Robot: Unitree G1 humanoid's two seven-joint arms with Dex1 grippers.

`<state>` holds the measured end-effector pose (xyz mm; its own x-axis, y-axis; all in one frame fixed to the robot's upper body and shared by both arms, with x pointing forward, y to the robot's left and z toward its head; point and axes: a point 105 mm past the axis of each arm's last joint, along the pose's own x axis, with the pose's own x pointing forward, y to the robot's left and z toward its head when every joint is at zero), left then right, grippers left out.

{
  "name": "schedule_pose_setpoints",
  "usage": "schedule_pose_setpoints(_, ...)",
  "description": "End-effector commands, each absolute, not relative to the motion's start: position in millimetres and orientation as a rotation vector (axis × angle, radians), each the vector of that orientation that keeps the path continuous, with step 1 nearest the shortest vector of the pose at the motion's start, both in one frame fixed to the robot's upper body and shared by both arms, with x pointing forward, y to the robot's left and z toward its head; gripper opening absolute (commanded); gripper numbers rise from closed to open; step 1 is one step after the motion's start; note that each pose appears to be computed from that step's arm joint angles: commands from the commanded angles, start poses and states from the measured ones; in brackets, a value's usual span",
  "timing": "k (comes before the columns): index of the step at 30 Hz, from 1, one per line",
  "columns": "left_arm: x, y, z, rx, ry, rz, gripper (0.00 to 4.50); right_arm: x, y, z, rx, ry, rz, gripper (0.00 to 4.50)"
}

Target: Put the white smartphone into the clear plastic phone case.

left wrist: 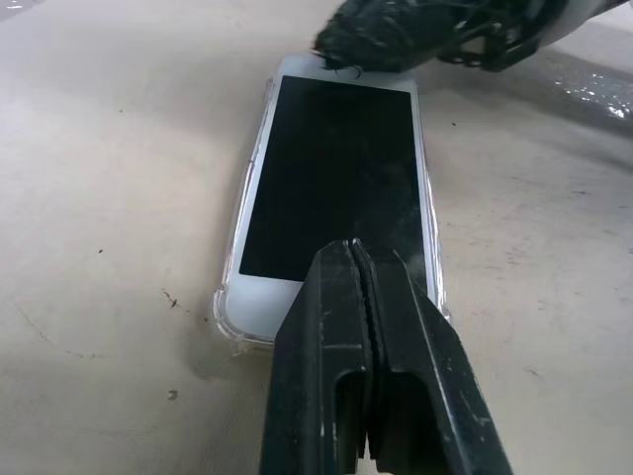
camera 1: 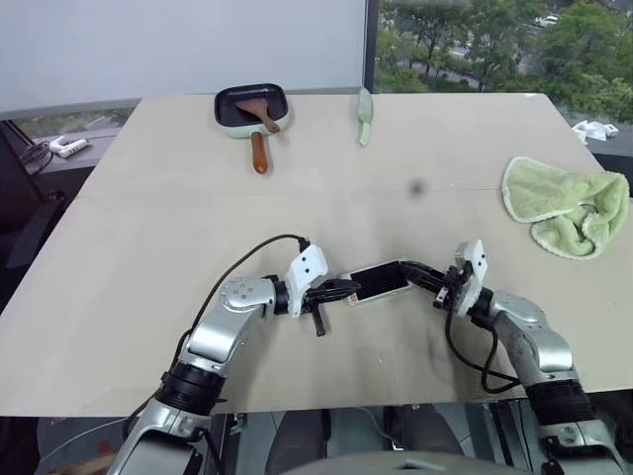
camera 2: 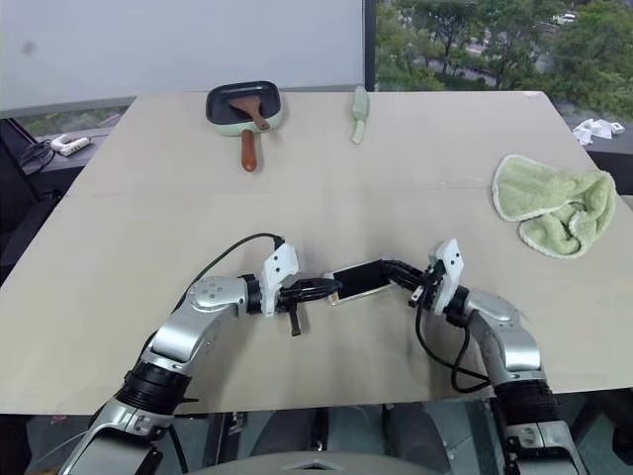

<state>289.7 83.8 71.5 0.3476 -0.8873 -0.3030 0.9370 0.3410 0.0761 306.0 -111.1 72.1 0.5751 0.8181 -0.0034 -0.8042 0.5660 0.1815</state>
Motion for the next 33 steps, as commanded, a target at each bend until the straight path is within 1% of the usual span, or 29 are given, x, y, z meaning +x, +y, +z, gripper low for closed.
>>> schedule_pose_setpoints(1,289.1,83.6,69.2,0.256,0.230,-1.200,0.00,311.6,-118.5,73.9,0.125,0.073,0.921,0.07)
schedule_pose_setpoints(5,288.9,83.8,68.8,0.259,0.232,-1.200,0.00,306.8,-119.6,54.6,0.056,0.168,0.929,0.07)
schedule_pose_setpoints(9,288.6,83.8,68.7,0.261,0.232,-1.201,0.00,305.5,-121.9,46.5,0.053,0.211,0.914,0.07)
schedule_pose_setpoints(15,288.1,83.4,69.1,0.263,0.230,-1.202,0.00,297.2,-123.5,28.5,0.035,0.334,0.926,0.07)
schedule_pose_setpoints(19,288.3,84.0,71.5,0.271,0.225,-1.199,0.00,287.8,-124.1,11.6,0.023,0.457,0.932,0.07)
schedule_pose_setpoints(21,288.4,84.0,73.7,0.275,0.220,-1.199,0.00,274.8,-123.3,-4.1,-0.002,0.570,0.966,0.07)
schedule_pose_setpoints(23,288.4,83.5,75.9,0.291,0.213,-1.201,0.00,268.0,-123.9,-15.1,0.002,0.634,0.958,0.07)
schedule_pose_setpoints(28,288.8,79.1,86.9,0.316,0.183,-1.215,0.00,267.9,-122.0,-18.9,0.100,0.672,0.919,0.07)
schedule_pose_setpoints(33,290.3,77.9,93.0,0.327,0.172,-1.218,0.00,266.3,-121.1,-19.2,0.074,0.701,0.942,0.07)
